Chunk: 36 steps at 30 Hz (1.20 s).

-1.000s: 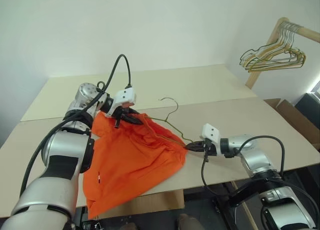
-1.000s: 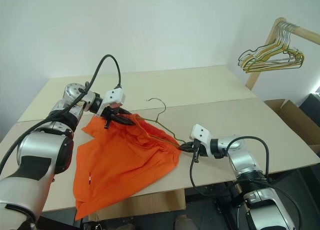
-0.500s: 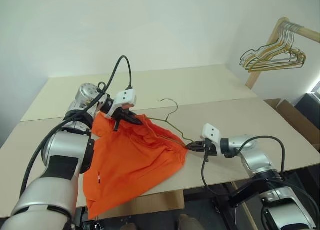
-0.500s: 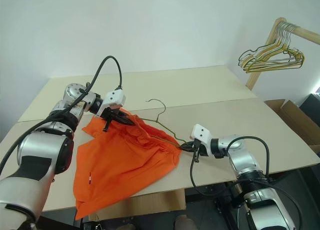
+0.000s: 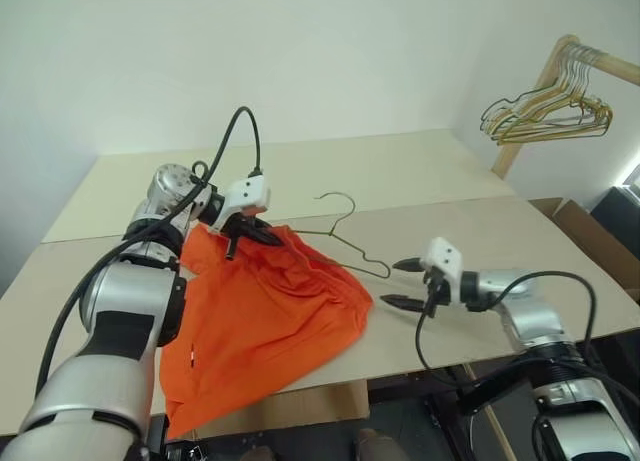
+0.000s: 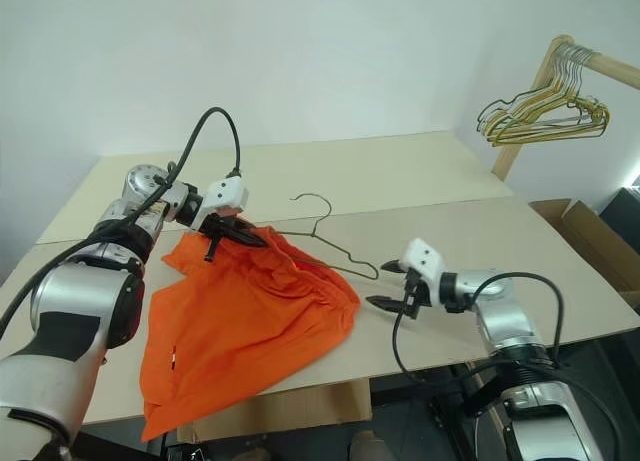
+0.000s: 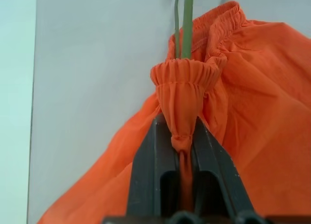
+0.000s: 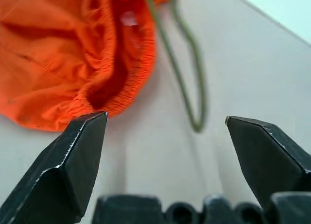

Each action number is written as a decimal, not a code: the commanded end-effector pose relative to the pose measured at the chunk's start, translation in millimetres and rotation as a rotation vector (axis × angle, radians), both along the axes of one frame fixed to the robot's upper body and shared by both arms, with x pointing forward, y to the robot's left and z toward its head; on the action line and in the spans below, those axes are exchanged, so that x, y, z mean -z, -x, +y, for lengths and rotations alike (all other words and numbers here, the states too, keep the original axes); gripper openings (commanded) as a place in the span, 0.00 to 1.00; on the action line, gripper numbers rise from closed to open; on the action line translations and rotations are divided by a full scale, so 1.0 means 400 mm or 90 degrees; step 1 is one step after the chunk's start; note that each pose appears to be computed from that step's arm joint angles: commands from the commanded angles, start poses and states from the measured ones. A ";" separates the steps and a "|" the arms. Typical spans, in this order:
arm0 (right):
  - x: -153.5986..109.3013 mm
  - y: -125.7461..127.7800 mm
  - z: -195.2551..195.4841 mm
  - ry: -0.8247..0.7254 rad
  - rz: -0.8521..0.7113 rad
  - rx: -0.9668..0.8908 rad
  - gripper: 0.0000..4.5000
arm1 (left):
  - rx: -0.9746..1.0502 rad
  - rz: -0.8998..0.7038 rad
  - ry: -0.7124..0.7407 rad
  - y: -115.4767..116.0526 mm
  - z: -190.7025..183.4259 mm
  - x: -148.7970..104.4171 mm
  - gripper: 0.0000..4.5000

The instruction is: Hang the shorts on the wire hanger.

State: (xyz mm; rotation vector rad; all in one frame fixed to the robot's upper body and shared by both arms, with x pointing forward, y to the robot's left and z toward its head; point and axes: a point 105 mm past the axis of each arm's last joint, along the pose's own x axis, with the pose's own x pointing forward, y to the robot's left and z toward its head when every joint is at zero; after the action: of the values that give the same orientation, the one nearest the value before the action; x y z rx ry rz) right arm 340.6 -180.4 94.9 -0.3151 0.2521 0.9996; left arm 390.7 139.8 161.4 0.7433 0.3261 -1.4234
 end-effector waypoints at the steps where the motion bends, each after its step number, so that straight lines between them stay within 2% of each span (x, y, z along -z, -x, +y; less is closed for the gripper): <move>1: -0.051 0.000 -0.077 -0.102 0.049 0.084 0.97 | -0.002 -0.064 0.020 -0.017 -0.001 -0.073 0.00; 4: -0.043 0.025 -0.111 -0.126 0.087 0.116 0.97 | -0.006 -0.076 0.029 -0.020 -0.001 -0.086 0.00; 7: -0.022 0.086 -0.111 -0.192 0.159 0.123 0.97 | -0.005 -0.091 0.040 -0.023 -0.003 -0.110 0.00; 12: 0.034 0.132 -0.010 -0.244 0.201 0.131 0.97 | 0.006 -0.114 0.053 -0.024 -0.011 -0.147 0.00; 19: 0.044 0.088 0.102 -0.285 0.180 0.153 0.97 | 0.012 -0.131 0.060 -0.024 -0.014 -0.178 0.00; 25: 0.082 0.076 0.176 -0.258 0.191 0.139 0.97 | 0.009 -0.144 0.060 -0.025 -0.009 -0.192 0.00; 31: 0.098 0.067 0.203 -0.263 0.210 0.128 0.97 | 0.008 -0.146 0.066 -0.026 -0.010 -0.193 0.00; 36: 0.080 0.063 0.222 -0.305 0.226 0.098 0.97 | 0.006 -0.148 0.075 -0.027 -0.014 -0.192 0.00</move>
State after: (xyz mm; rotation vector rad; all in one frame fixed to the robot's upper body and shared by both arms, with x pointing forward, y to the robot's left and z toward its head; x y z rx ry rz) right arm 311.0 -97.9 45.2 0.2969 0.4050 0.8803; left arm 399.9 140.0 210.7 0.7724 0.1764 -1.3598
